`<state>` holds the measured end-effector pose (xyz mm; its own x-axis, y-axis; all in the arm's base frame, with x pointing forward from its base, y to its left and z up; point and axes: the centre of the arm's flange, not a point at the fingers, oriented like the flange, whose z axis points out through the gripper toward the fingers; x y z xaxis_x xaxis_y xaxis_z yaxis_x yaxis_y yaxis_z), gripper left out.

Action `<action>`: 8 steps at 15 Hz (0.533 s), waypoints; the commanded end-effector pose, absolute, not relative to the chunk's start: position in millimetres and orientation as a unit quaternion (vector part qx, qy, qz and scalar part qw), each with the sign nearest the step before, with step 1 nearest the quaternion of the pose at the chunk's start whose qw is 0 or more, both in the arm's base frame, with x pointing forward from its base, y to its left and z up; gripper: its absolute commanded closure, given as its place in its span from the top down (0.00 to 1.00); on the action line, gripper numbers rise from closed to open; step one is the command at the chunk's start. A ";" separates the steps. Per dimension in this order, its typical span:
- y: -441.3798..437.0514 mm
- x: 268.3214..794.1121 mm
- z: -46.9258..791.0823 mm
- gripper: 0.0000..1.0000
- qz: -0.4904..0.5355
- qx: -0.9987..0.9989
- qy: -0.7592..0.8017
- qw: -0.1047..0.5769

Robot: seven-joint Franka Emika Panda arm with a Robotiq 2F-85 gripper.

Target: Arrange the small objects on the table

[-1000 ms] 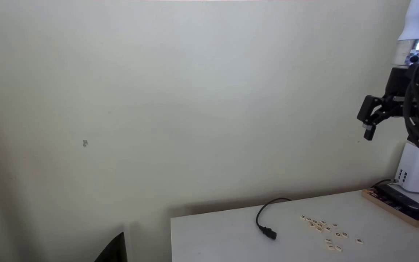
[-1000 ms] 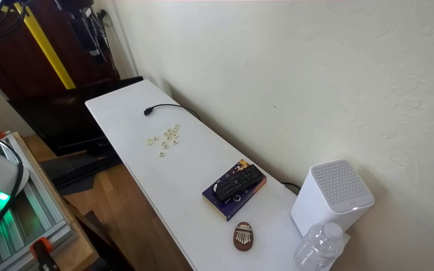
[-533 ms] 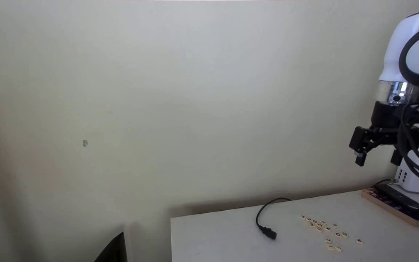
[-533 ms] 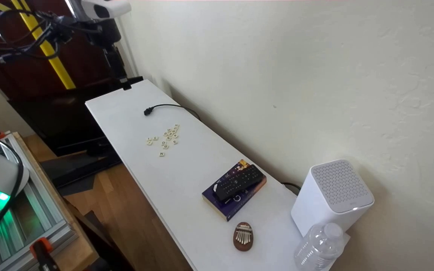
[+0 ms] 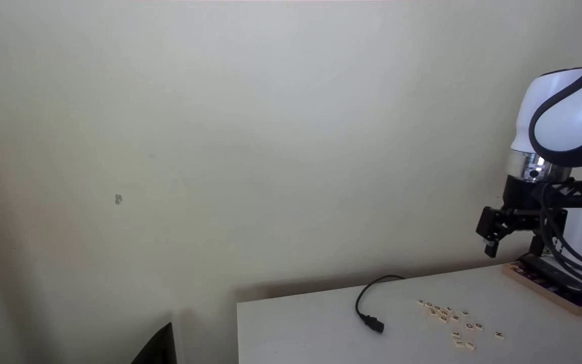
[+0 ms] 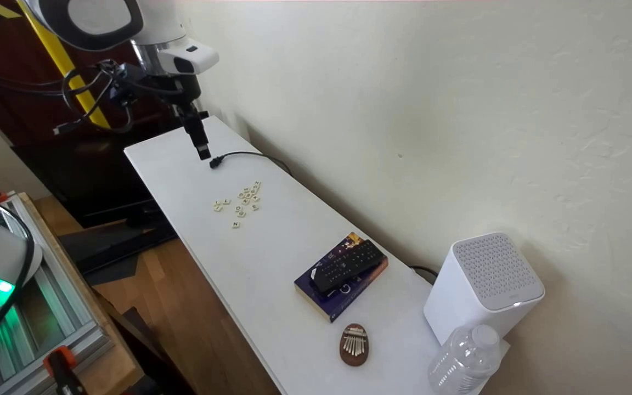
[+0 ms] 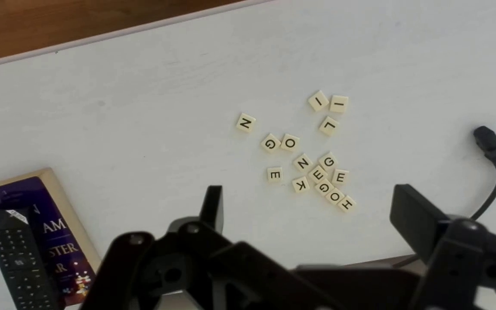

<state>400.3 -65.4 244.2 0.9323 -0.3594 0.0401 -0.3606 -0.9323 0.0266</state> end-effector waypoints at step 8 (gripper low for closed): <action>-70.4 408.5 225.2 1.00 0.003 0.981 -0.191 0.006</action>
<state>402.8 -67.4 240.2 0.9303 -0.3655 0.0318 -0.3663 -0.9301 0.0269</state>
